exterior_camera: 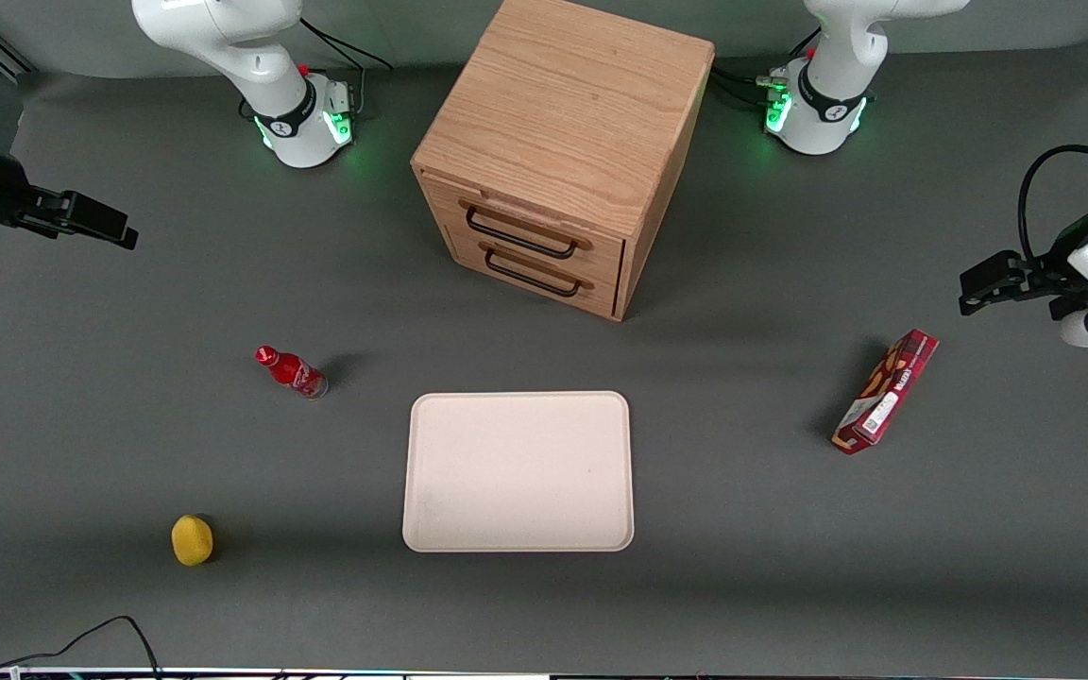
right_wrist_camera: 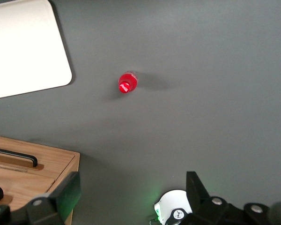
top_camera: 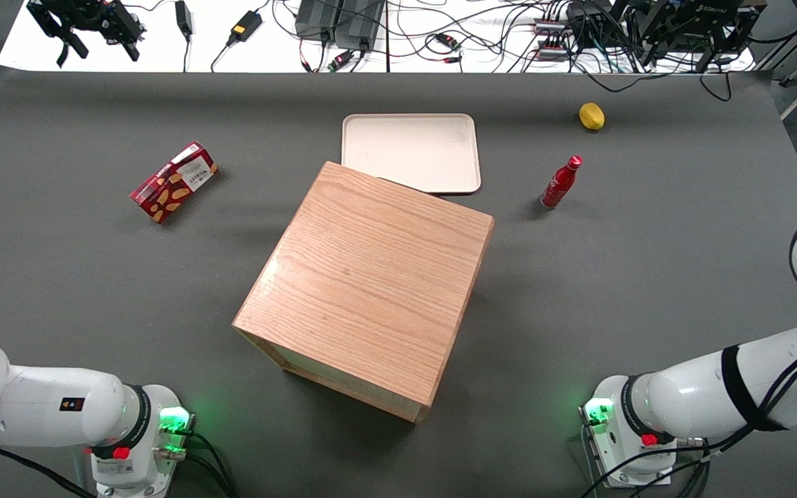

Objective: Open upper drawer
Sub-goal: 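Move the right gripper toward the upper drawer's black handle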

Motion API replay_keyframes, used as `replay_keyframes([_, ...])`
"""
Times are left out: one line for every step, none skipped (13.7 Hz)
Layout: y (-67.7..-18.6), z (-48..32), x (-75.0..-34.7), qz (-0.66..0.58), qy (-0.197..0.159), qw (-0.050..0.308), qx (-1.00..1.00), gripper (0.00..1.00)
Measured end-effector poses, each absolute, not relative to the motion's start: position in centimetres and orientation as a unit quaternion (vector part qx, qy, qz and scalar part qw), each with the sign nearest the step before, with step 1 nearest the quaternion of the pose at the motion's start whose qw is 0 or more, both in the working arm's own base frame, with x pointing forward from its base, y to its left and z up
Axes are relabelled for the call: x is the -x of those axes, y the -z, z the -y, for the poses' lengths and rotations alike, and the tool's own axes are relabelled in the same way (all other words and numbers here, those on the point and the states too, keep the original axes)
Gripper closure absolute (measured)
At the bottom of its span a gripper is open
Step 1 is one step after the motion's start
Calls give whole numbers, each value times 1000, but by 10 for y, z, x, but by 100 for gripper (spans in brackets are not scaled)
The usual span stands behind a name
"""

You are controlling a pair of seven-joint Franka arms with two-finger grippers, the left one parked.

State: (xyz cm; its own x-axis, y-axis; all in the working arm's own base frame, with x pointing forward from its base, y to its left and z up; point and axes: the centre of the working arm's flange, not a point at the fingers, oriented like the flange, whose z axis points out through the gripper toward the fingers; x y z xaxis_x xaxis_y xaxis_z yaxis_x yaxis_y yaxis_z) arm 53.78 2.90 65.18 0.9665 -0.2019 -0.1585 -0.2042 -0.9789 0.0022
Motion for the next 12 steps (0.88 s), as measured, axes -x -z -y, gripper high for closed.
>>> replay_keyframes([-653, -25, -538, -106, -77, 7, 991, 0])
replay_keyframes([-654, -23, -538, -110, -76, 8, 991, 0])
replay_keyframes([-655, -21, -538, -113, -75, 8, 991, 0])
replay_keyframes([-656, -21, -538, -113, -75, 8, 991, 0])
replay_keyframes([-656, -21, -538, -112, -74, 8, 991, 0])
replay_keyframes([-657, -22, -538, -97, -73, 9, 993, 0])
replay_keyframes([-658, -23, -538, -57, -72, 12, 996, 0])
replay_keyframes([-659, -23, -537, 0, -72, 16, 997, 0])
replay_keyframes([-659, -23, -536, 66, -72, 21, 995, 0])
replay_keyframes([-659, -23, -536, 121, -73, 26, 990, 0])
replay_keyframes([-659, -26, -535, 159, -74, 36, 984, 0])
replay_keyframes([-659, -32, -534, 183, -73, 52, 979, 0])
